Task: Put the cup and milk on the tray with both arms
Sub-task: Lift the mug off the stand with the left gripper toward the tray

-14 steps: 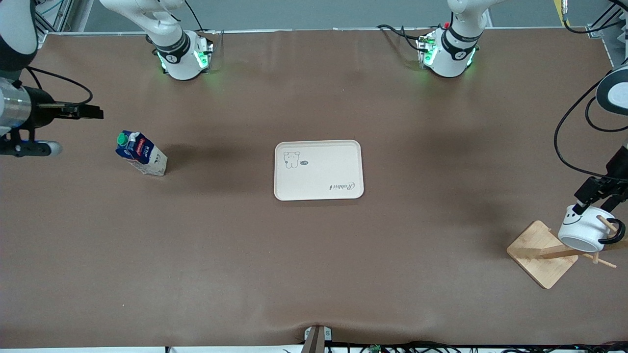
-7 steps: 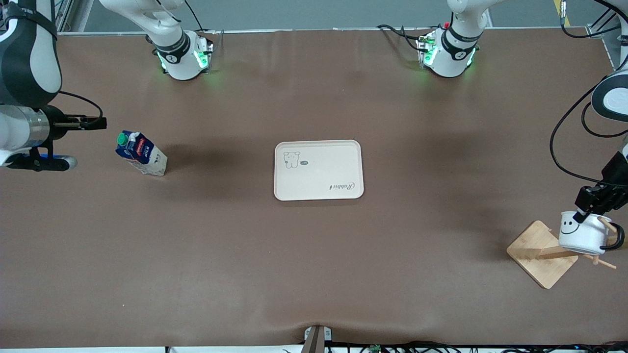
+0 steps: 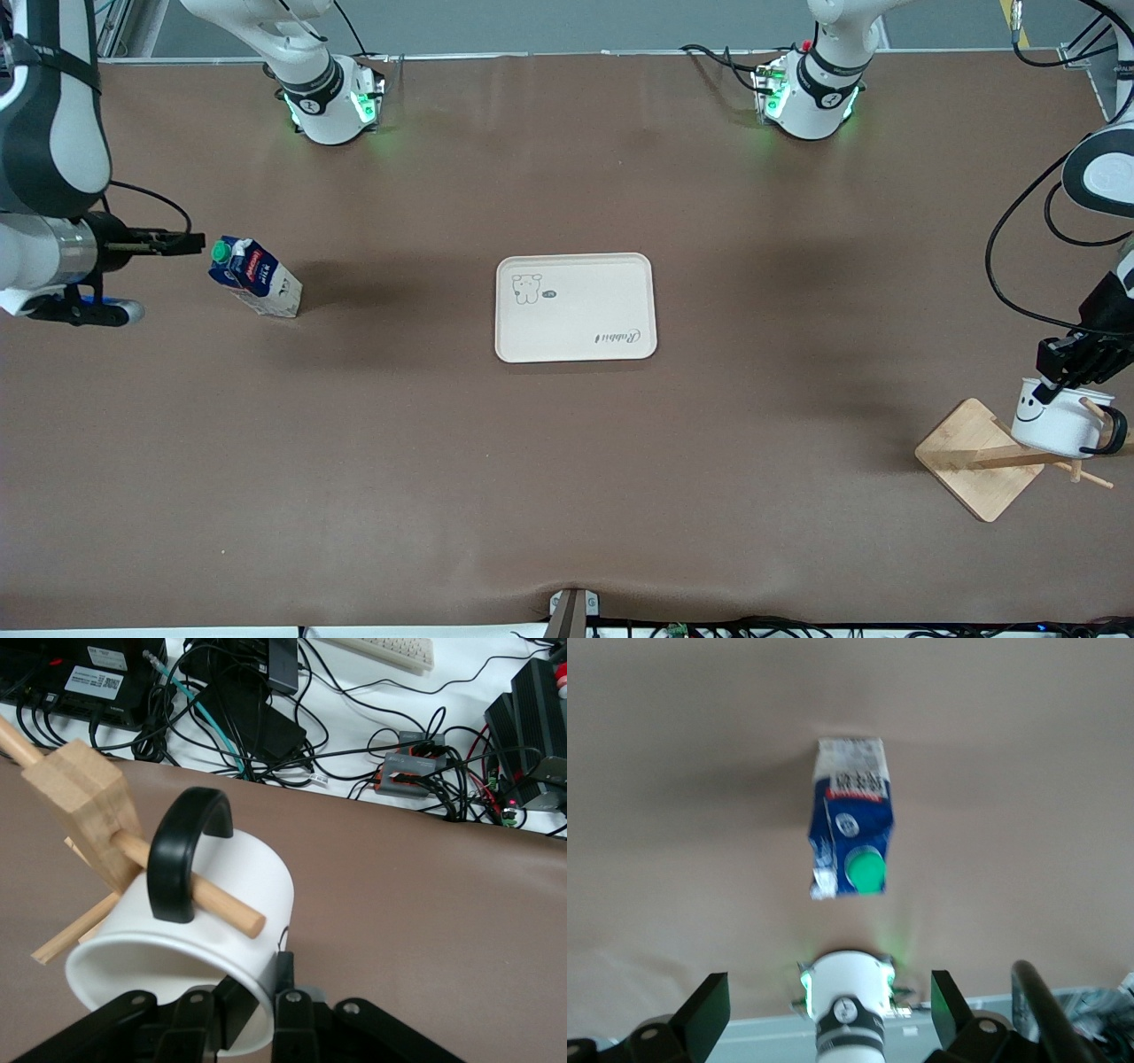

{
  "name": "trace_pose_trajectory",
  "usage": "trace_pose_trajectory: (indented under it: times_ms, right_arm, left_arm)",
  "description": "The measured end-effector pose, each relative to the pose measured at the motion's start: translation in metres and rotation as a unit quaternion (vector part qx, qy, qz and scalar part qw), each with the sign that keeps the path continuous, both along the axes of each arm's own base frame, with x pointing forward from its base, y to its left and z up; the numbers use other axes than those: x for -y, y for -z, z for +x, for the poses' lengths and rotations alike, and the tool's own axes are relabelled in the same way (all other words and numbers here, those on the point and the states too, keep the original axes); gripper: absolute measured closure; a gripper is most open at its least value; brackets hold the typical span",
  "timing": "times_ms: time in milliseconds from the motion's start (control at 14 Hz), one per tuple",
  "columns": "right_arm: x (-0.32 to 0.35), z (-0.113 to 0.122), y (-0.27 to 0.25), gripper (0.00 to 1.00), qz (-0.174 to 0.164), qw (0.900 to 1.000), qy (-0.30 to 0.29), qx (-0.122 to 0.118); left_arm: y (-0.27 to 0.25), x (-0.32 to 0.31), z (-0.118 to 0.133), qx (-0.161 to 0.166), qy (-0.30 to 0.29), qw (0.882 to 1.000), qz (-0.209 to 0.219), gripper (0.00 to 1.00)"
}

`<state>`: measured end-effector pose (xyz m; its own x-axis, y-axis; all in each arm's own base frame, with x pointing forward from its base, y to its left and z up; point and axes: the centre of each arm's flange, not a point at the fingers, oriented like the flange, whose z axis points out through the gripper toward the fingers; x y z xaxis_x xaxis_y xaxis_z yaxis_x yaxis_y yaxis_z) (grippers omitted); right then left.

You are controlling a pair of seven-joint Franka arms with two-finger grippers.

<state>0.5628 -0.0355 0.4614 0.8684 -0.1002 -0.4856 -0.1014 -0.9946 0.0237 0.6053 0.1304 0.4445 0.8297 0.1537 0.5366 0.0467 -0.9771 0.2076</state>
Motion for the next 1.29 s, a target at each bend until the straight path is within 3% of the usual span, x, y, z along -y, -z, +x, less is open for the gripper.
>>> trace_pose_trajectory:
  times_ms: [286, 643, 929, 1071, 1286]
  right_arm:
    - [0.006, 0.003, 0.025, 0.0, 0.0, 1.0, 0.02, 0.023]
    - [0.029, -0.007, 0.041, 0.0, 0.0, 0.999, 0.041, 0.012]
    - [0.035, -0.026, 0.069, 0.0, 0.001, 0.998, 0.05, 0.024]
    - [0.034, -0.04, 0.081, 0.0, 0.001, 0.998, 0.05, 0.027]
    - [0.032, -0.055, 0.103, 0.0, 0.001, 0.998, 0.051, 0.037]
  left_arm:
    - [-0.007, 0.012, -0.01, -0.013, 0.002, 1.0, -0.011, 0.91]
    - [-0.022, 0.053, -0.028, -0.037, -0.022, 0.998, -0.051, 0.91]
    - [-0.019, 0.098, -0.037, -0.081, -0.031, 0.993, -0.082, 0.91]
    - [-0.016, 0.121, -0.037, -0.103, -0.035, 0.991, -0.075, 0.91]
    - [-0.004, 0.176, -0.041, -0.163, -0.038, 0.985, -0.045, 0.91]
